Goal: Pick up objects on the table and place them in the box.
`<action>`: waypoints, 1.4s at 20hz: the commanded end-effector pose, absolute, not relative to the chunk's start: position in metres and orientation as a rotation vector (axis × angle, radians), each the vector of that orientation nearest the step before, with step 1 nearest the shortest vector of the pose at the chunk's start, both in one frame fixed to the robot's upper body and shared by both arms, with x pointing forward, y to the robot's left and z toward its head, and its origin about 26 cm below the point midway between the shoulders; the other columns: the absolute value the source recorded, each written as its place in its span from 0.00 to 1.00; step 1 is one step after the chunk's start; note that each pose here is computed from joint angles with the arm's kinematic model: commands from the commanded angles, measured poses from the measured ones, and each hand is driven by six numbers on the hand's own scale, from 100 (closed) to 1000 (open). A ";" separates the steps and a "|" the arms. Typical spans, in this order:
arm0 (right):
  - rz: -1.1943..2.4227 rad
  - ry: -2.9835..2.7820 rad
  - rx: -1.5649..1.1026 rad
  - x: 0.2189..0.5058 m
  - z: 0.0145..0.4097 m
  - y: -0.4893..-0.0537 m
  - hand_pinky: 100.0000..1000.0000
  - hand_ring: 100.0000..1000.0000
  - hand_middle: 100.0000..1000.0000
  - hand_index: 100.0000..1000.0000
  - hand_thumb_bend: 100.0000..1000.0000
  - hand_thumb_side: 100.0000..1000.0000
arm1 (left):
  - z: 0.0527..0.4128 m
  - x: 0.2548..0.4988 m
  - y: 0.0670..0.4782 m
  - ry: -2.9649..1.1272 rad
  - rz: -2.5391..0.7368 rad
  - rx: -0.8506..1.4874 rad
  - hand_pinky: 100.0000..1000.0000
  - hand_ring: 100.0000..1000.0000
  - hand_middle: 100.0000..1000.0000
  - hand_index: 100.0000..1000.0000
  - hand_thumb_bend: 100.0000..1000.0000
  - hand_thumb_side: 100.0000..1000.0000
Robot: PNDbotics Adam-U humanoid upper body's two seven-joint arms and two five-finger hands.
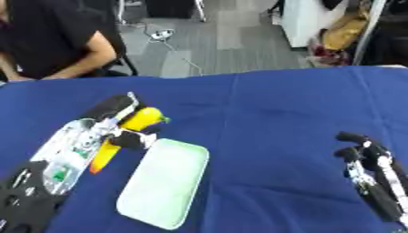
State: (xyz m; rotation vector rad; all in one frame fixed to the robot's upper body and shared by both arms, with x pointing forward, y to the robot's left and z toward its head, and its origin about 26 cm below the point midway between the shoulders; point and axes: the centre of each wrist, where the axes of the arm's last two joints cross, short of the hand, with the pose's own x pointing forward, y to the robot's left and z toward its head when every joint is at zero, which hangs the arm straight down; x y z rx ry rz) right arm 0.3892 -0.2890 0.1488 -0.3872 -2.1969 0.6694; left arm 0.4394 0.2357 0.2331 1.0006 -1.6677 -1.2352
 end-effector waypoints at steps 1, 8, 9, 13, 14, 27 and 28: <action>0.688 -2.228 -0.401 0.388 0.161 -0.290 0.31 0.60 0.74 0.85 0.00 0.79 | 0.243 0.440 0.224 -1.703 -1.262 1.012 0.00 0.00 0.00 0.27 0.00 0.18; 0.689 -2.231 -0.399 0.389 0.161 -0.289 0.31 0.60 0.74 0.85 0.00 0.79 | 0.242 0.439 0.211 -1.730 -1.289 0.979 0.00 0.00 0.00 0.26 0.00 0.18; 0.689 -2.231 -0.399 0.389 0.161 -0.289 0.31 0.60 0.74 0.85 0.00 0.79 | 0.241 0.439 0.210 -1.730 -1.291 0.977 0.00 0.00 0.00 0.26 0.00 0.18; 0.689 -2.231 -0.399 0.389 0.162 -0.289 0.31 0.60 0.74 0.85 0.00 0.79 | 0.238 0.439 0.208 -1.725 -1.304 0.968 0.00 0.00 0.00 0.26 0.00 0.18; 0.689 -2.232 -0.399 0.389 0.162 -0.289 0.31 0.60 0.74 0.85 0.00 0.79 | 0.238 0.439 0.207 -1.723 -1.307 0.968 0.00 0.00 0.00 0.26 0.00 0.18; 0.688 -2.237 -0.395 0.389 0.163 -0.287 0.31 0.60 0.74 0.85 0.00 0.79 | 0.214 0.441 0.202 -1.651 -1.388 0.953 0.00 0.00 0.00 0.27 0.00 0.17; 0.688 -2.238 -0.394 0.389 0.163 -0.287 0.31 0.60 0.74 0.85 0.00 0.79 | 0.211 0.442 0.202 -1.642 -1.391 0.948 0.00 0.00 0.00 0.28 0.00 0.17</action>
